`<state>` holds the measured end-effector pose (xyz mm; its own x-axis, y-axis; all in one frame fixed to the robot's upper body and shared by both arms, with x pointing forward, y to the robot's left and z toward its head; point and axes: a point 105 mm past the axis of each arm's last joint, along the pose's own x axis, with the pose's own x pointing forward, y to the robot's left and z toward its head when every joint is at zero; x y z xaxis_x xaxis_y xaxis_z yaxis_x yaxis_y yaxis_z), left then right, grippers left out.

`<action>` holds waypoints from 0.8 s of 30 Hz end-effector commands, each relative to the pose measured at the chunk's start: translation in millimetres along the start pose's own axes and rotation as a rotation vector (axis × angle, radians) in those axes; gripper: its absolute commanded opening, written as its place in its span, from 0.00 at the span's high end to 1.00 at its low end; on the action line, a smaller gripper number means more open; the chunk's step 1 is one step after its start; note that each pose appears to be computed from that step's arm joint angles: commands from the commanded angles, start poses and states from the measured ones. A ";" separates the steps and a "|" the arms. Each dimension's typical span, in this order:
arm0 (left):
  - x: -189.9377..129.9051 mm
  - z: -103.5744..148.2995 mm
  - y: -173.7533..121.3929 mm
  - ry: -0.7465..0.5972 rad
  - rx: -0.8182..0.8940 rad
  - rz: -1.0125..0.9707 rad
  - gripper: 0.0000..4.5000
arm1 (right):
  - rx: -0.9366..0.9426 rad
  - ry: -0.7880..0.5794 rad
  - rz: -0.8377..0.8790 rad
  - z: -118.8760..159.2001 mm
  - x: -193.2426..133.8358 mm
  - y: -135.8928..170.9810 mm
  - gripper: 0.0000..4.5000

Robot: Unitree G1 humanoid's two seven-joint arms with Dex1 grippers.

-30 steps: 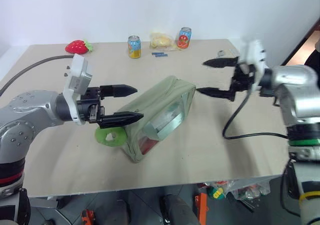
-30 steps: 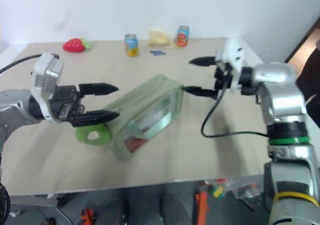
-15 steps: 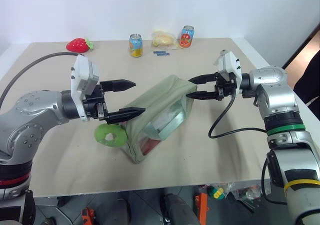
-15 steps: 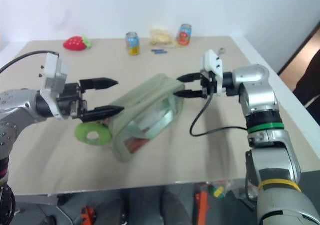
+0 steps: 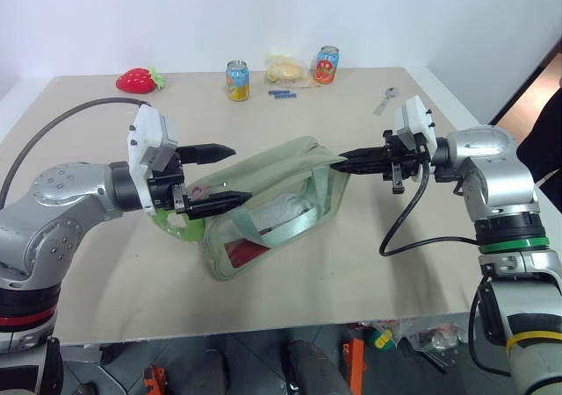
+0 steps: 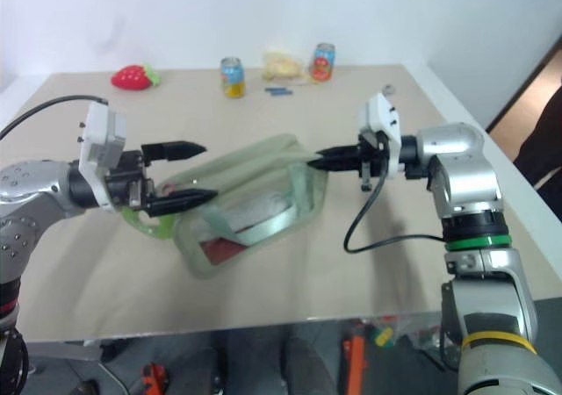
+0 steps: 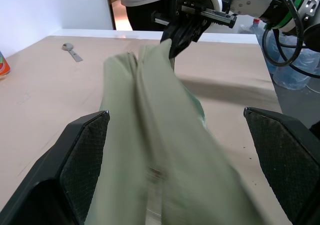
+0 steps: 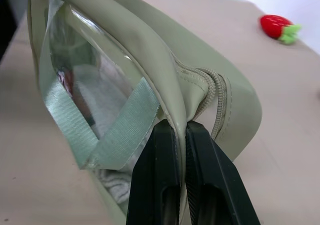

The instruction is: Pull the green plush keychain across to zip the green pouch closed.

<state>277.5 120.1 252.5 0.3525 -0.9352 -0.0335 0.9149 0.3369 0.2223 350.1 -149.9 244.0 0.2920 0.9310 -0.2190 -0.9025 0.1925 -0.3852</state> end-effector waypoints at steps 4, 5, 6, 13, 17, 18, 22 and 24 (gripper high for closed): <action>4.3 8.9 2.1 -0.026 0.045 -0.012 0.00 | -0.022 -0.082 -0.243 23.5 -30.6 -23.8 1.00; 5.2 9.2 2.5 -0.027 0.046 -0.014 0.00 | -0.015 -0.078 -0.256 21.0 -32.5 -22.9 1.00; 5.7 9.4 2.8 -0.027 0.047 -0.016 0.00 | -0.008 -0.074 -0.264 18.8 -33.7 -21.2 1.00; 6.9 7.1 5.9 -0.024 0.049 -0.015 0.00 | 0.007 -0.074 -0.262 7.8 -26.6 -4.6 1.00; 6.7 6.3 7.4 -0.023 0.051 -0.010 0.00 | -0.033 -0.100 -0.246 17.9 -22.3 -4.4 1.00; 5.9 5.3 7.4 -0.021 0.050 -0.008 0.00 | -0.051 -0.108 -0.239 23.0 -21.6 -4.6 1.00; 3.0 1.2 8.2 -0.010 0.046 0.007 0.00 | -0.101 -0.154 -0.220 44.5 -19.6 -6.4 1.00; 1.4 1.0 8.4 -0.008 0.046 0.012 0.00 | -0.102 -0.165 -0.212 49.3 -18.6 -6.5 1.00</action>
<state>287.6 117.5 246.1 0.3519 -0.9351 -0.0426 0.9156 0.3344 0.2232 345.5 -157.8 268.2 0.4445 0.8945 -0.0468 -0.8159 0.3828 -0.4334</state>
